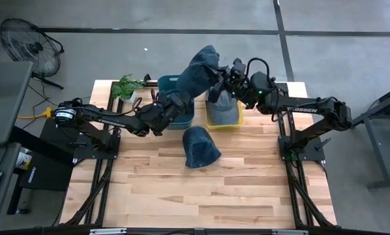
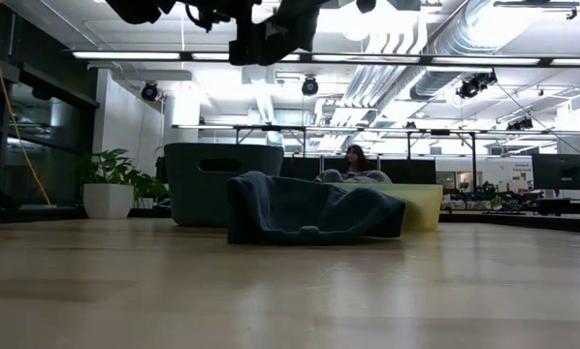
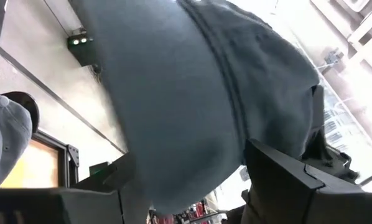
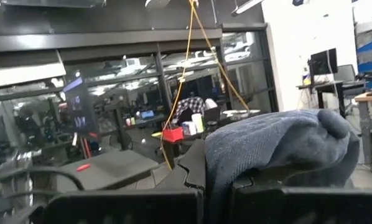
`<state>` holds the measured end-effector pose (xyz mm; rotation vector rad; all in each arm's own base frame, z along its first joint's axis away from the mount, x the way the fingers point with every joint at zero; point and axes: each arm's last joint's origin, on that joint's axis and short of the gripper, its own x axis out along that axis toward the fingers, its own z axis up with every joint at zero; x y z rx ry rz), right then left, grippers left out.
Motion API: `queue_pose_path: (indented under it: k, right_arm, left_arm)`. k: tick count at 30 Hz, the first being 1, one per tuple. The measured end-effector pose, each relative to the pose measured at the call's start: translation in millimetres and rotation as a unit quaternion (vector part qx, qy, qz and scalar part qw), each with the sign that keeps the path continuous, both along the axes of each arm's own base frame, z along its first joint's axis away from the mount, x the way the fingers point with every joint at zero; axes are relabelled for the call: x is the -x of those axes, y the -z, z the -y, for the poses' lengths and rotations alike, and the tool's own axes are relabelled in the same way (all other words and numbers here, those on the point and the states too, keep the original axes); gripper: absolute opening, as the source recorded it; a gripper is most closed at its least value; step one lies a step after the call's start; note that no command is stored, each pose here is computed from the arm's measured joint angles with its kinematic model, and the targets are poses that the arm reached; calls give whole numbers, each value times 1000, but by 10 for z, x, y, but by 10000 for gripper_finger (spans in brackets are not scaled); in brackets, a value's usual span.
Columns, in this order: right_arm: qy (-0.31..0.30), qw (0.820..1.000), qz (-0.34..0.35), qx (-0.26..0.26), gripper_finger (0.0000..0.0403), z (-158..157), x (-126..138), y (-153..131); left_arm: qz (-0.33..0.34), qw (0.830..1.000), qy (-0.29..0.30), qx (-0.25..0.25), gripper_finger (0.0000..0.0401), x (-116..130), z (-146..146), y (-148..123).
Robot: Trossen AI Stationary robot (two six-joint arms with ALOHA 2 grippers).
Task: Pick & Place hat
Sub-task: Put the left blue cap into the blue bin
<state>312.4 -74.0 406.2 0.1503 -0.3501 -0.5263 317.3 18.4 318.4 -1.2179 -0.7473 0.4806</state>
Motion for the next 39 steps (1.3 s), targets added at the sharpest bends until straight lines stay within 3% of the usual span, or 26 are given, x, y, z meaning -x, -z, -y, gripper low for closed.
queue_pose_path:
  k: [13,17,24,35,39]
  right_arm:
    - [-9,999,-49,-11,0,-81,-41,92]
    - [-6,999,-52,-12,0,-74,-40,97]
    - [-5,998,-59,-8,0,-75,-41,104]
    - [-32,995,-90,8,2,-94,-57,143]
    - [-43,995,-86,13,26,-105,-23,108]
  left_arm:
    - [22,1000,-6,-14,217,26,0,-58]
    - [21,1000,2,-17,163,23,3,-59]
    - [22,999,23,-27,17,15,14,-64]
    - [5,998,37,-54,7,7,24,-67]
    - [2,997,46,-63,7,4,29,-69]
